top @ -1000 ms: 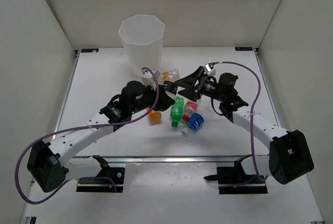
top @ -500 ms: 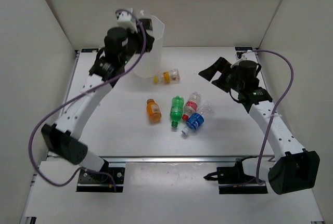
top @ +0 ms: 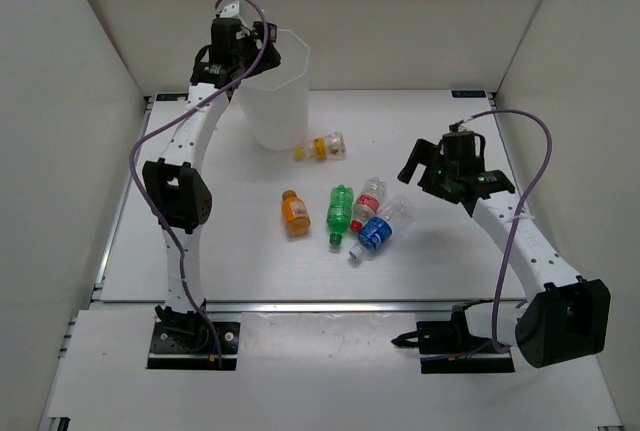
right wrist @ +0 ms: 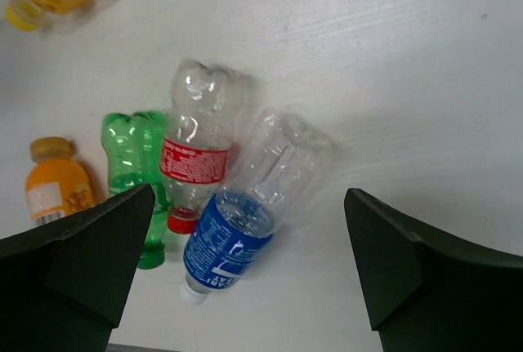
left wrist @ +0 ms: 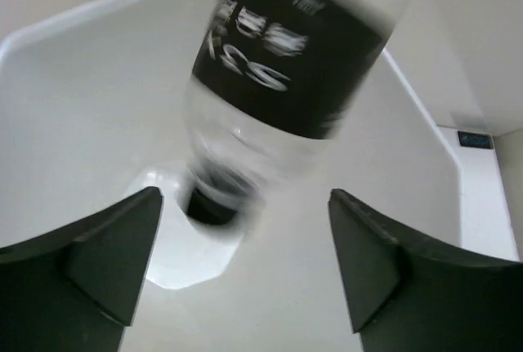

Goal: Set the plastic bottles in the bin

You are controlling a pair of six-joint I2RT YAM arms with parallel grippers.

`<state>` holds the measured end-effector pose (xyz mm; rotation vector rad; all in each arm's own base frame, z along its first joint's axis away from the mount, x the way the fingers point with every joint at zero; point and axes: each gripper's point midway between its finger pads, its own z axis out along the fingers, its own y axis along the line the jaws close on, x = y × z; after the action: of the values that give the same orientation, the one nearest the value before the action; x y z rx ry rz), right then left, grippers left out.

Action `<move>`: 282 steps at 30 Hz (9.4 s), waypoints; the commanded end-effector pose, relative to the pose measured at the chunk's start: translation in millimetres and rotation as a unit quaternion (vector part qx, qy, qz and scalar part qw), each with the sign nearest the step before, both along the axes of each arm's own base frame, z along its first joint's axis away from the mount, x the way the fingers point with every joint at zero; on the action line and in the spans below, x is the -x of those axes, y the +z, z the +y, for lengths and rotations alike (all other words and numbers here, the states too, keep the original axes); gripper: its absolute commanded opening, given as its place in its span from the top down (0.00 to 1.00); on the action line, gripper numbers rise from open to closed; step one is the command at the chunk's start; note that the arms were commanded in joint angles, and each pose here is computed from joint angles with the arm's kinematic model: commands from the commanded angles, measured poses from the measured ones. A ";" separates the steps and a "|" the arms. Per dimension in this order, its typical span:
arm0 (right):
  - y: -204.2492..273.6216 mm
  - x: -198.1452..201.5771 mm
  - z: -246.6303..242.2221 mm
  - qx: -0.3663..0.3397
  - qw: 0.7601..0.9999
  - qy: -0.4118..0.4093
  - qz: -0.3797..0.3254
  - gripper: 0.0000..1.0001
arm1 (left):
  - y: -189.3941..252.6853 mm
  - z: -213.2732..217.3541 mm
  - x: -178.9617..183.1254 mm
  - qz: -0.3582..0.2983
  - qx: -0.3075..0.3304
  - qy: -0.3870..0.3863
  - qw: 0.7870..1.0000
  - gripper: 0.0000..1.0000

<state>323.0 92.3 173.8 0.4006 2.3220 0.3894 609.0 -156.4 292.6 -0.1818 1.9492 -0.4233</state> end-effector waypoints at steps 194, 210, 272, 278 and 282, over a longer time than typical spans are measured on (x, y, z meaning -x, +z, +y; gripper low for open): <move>-32.0 -25.4 57.9 0.206 0.962 0.170 -0.054 0.01 | 74.9 18.4 42.3 -0.073 -0.071 0.071 0.992 0.02; -39.7 31.0 -5.9 0.182 0.978 0.100 -0.019 0.00 | 70.4 -101.1 199.5 -0.079 -0.038 -0.105 0.991 0.01; -24.0 9.2 -143.3 0.247 0.967 -0.046 -0.040 0.01 | 129.2 33.8 33.2 -0.161 -0.044 0.084 0.982 0.19; -25.2 9.4 -144.7 0.251 0.967 -0.043 -0.012 0.01 | 133.9 2.3 56.2 -0.180 -0.063 0.063 0.980 0.01; -24.0 14.5 -138.1 0.244 0.969 -0.041 -0.016 0.01 | 151.8 -30.6 83.1 -0.187 -0.065 0.004 0.980 0.01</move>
<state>304.3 -49.4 131.2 0.2392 2.3107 -0.2328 572.8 -168.2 354.9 -0.0960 1.7489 -0.2018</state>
